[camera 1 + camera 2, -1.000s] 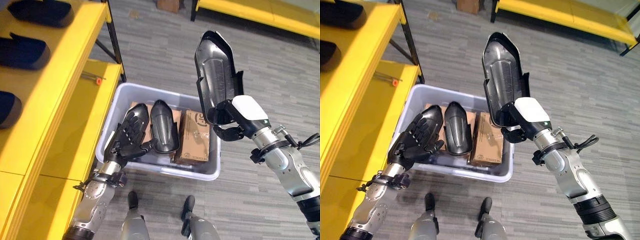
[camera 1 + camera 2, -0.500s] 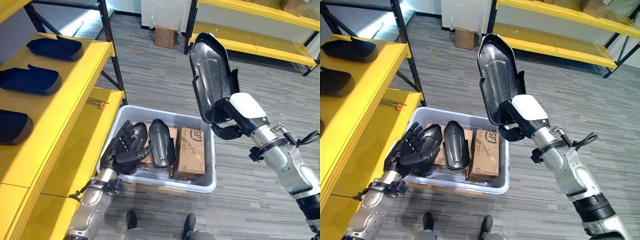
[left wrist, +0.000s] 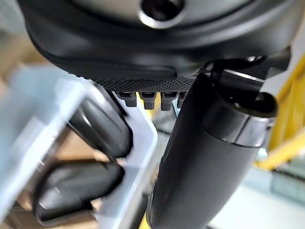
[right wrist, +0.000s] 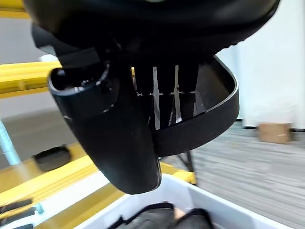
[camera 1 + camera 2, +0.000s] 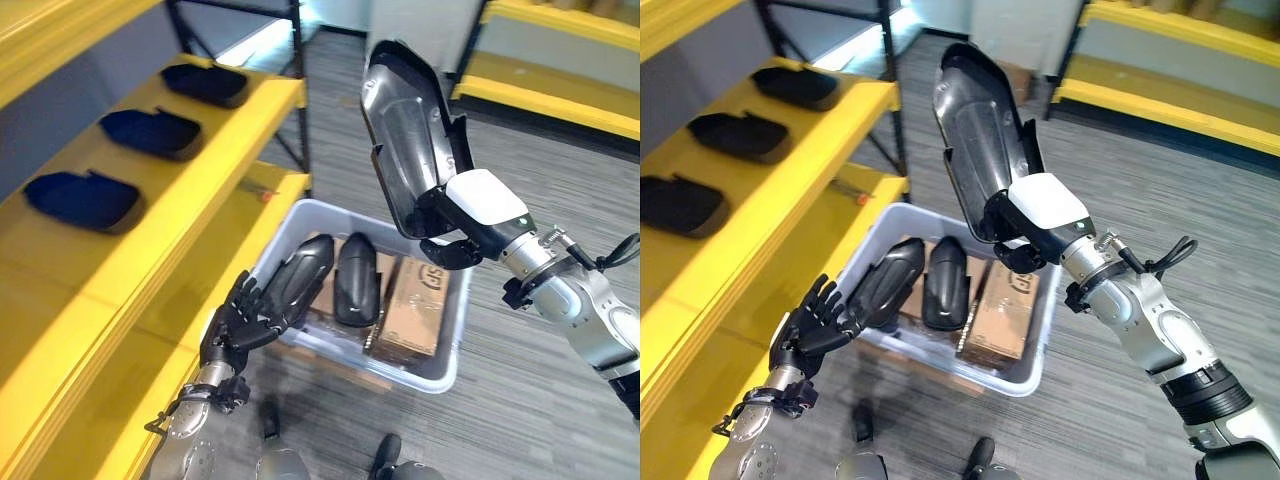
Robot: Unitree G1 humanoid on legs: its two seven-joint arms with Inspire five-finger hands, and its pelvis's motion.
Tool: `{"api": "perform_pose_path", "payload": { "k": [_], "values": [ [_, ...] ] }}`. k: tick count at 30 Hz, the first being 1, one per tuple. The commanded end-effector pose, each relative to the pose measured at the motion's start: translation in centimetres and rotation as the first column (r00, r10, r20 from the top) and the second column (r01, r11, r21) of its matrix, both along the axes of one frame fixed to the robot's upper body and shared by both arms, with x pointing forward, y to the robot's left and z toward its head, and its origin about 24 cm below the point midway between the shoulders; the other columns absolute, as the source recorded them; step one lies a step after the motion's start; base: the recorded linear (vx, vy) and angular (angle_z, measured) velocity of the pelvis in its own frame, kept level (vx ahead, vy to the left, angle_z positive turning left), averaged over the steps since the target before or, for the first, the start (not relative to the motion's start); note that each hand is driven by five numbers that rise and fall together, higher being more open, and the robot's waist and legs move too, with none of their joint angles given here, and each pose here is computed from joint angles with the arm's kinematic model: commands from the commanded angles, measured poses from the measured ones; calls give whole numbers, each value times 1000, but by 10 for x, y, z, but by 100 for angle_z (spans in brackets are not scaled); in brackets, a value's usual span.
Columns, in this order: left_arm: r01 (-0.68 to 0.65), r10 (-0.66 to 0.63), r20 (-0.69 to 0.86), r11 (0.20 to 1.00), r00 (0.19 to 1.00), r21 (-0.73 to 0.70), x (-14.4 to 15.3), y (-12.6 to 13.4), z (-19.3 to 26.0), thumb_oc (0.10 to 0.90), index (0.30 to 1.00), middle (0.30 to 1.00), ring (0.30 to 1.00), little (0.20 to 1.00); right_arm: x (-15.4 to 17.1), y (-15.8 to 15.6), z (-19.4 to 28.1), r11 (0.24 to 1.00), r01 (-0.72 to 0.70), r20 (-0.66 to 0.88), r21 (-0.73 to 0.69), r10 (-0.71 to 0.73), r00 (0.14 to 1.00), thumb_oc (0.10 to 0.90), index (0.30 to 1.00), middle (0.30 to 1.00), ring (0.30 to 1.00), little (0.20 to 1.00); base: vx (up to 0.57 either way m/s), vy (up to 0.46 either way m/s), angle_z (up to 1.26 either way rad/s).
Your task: Move parts from the plastic box to the shelf.
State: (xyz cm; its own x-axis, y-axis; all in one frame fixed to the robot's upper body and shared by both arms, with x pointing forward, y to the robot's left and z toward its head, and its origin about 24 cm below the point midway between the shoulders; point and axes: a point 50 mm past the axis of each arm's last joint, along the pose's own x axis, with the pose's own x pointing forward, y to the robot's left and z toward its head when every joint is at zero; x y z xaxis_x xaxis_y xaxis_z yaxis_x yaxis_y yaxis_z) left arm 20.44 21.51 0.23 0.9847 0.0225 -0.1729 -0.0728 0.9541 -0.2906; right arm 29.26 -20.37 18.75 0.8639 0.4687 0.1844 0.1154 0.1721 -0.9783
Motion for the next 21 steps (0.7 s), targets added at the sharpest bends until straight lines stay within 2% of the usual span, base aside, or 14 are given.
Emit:
{"api": "perform_pose_path", "payload": {
  "k": [1,6,10,21],
  "values": [
    [29,-32,224,999,974,17,22,0,42,900,1000,1000,1000,1000,-11,2,68,983,-87,334,163,28,942,400,300,300,300,300,-54,20,91],
    [68,-69,186,998,980,12,20,-8,33,900,1000,1000,1000,1000,-18,-18,53,982,-1,303,187,-57,951,400,300,300,300,300,32,107,101],
    [67,-74,193,997,979,40,20,-3,35,900,1000,1000,1000,1000,-22,-26,46,980,30,275,197,-85,958,400,300,300,300,300,125,147,67],
    [25,-40,200,997,979,74,16,7,38,900,1000,1000,1000,1000,-19,-22,34,978,32,225,208,-80,971,400,300,300,300,300,79,140,15]
  ]
}}
